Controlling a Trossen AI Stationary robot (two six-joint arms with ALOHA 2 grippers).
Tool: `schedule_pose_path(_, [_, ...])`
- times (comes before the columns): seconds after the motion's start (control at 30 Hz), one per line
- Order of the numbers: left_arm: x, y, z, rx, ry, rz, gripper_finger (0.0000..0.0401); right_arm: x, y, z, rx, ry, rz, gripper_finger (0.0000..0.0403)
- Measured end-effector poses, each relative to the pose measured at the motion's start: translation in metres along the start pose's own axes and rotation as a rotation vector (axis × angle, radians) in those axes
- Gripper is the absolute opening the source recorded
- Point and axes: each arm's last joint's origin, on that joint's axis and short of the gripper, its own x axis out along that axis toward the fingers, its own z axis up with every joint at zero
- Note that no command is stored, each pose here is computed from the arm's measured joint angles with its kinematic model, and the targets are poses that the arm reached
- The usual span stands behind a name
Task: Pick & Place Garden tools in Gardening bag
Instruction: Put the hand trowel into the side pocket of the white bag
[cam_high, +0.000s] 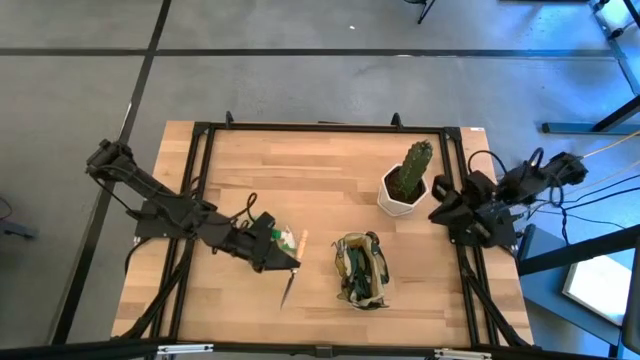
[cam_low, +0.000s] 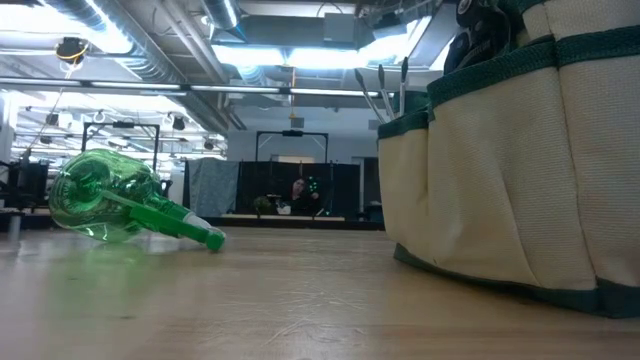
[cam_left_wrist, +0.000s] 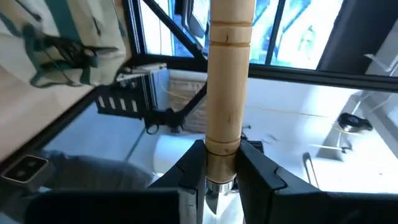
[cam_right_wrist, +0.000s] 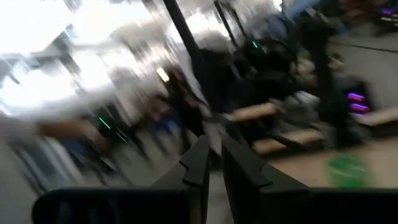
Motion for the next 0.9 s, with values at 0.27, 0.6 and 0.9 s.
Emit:
schedule_pose_path(0.27, [0.018,-0.004,0.019,-0.021,0.007,-0.105,0.0054,0.051,0.026,0.047,-0.511,0.390,-0.228,0.0061])
schedule_pose_path(0.6, [0.035,0.000,0.034,-0.065,0.001,-0.153,0.0054,0.118,0.022,0.032,-0.900,0.652,-0.365,0.0165])
schedule_pose_path(0.9, [0.053,0.006,0.044,-0.153,-0.009,-0.249,0.0054,0.163,0.025,0.002,-1.287,0.679,-0.419,0.0265])
